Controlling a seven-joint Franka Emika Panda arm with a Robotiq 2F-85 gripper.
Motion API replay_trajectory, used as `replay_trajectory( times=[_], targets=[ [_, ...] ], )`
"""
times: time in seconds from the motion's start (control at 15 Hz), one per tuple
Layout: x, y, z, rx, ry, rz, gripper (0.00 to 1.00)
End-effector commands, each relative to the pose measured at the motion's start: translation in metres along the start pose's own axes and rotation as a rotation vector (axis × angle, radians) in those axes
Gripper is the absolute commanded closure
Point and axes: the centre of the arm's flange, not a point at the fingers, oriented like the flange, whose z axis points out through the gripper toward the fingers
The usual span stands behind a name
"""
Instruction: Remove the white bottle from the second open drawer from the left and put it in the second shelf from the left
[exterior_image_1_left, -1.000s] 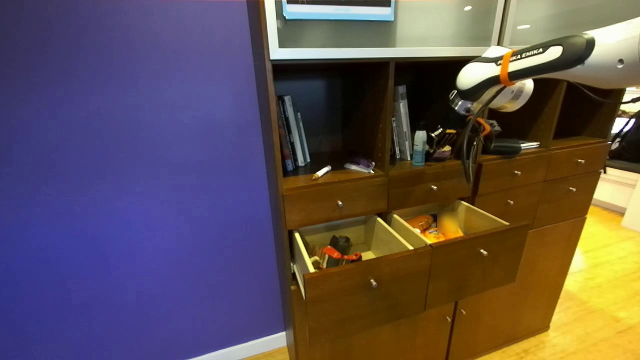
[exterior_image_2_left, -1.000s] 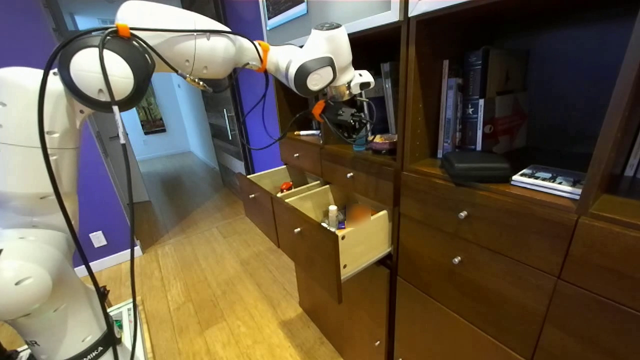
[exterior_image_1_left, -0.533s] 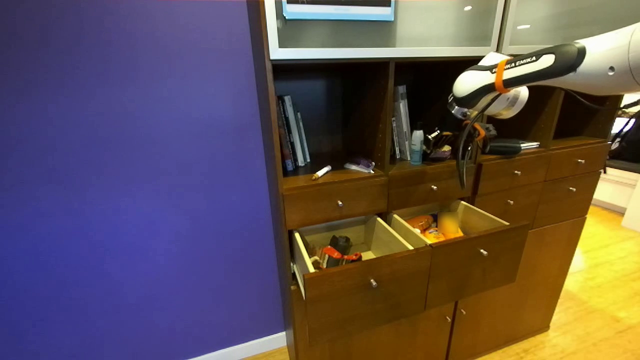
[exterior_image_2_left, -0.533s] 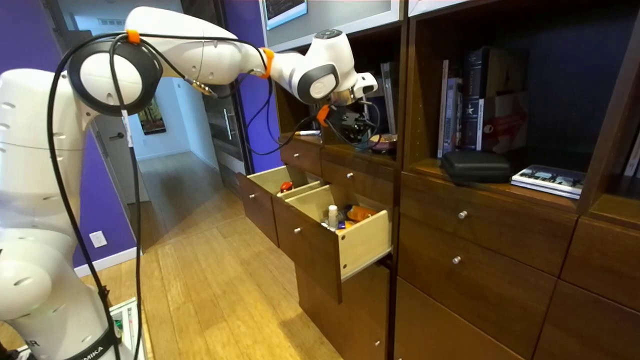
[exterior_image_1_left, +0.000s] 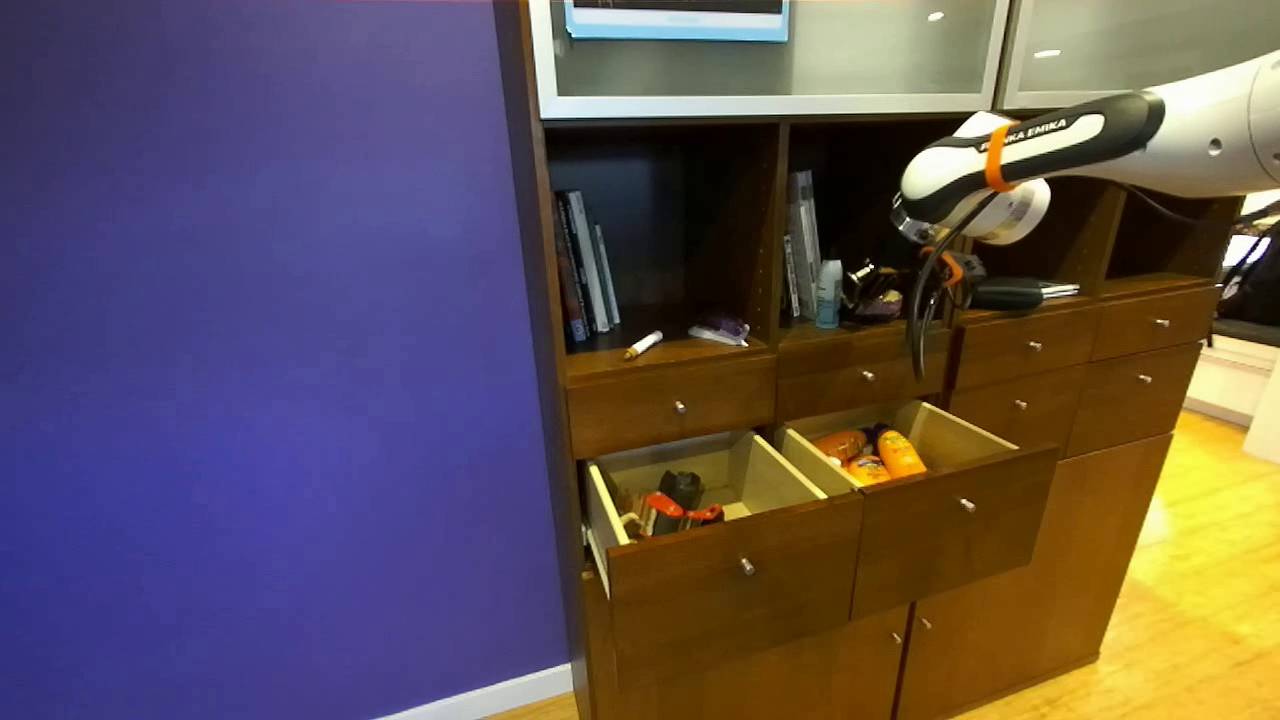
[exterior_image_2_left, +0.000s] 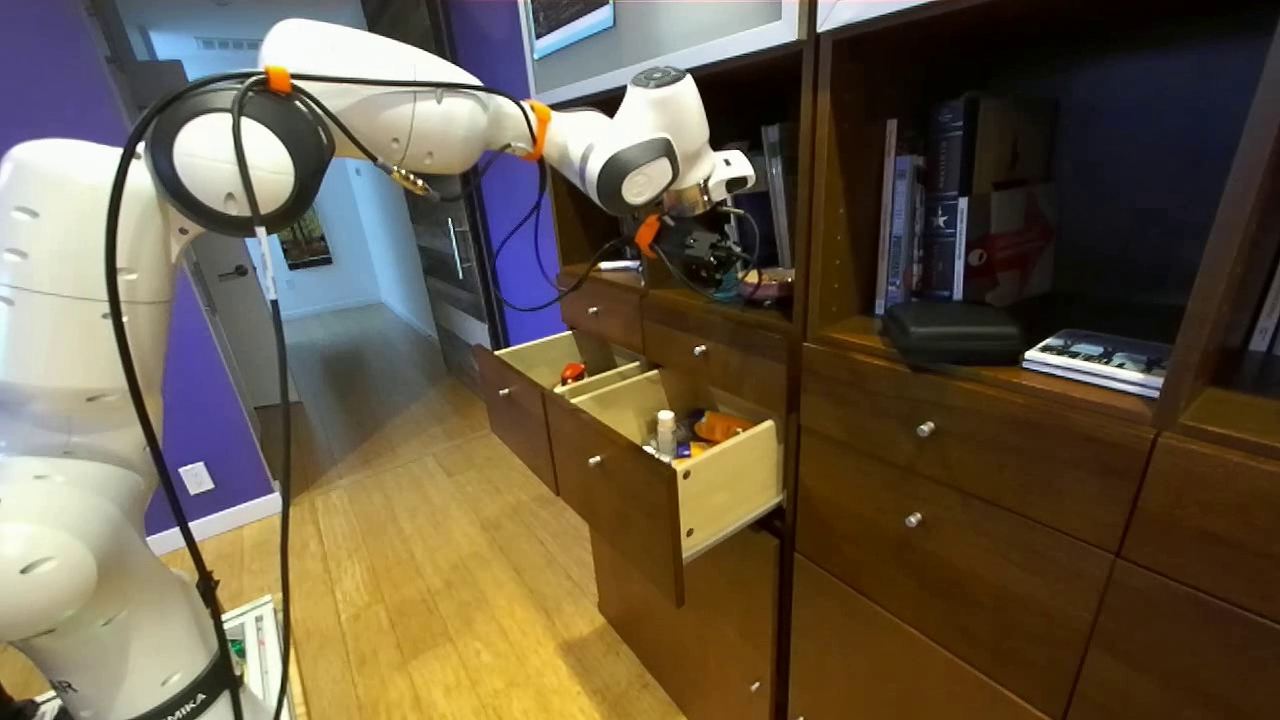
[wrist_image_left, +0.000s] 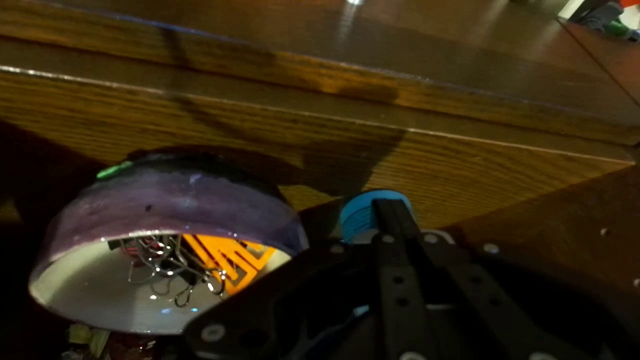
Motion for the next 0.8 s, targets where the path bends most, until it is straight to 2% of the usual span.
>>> replay_trajectory(
  times=[0.0, 0.27, 0.33, 0.47, 0.73],
  targets=[
    [-0.015, -0.005, -0.003, 0.017, -0.042, -0.002, 1.00],
    [-0.049, -0.033, -0.027, 0.032, -0.104, -0.023, 1.00],
    [-0.058, -0.039, -0.036, 0.016, -0.115, -0.028, 0.74],
    [-0.079, -0.052, -0.057, 0.003, -0.126, -0.037, 0.67],
    [-0.118, -0.067, -0.105, -0.018, -0.127, -0.065, 0.38]
  ],
)
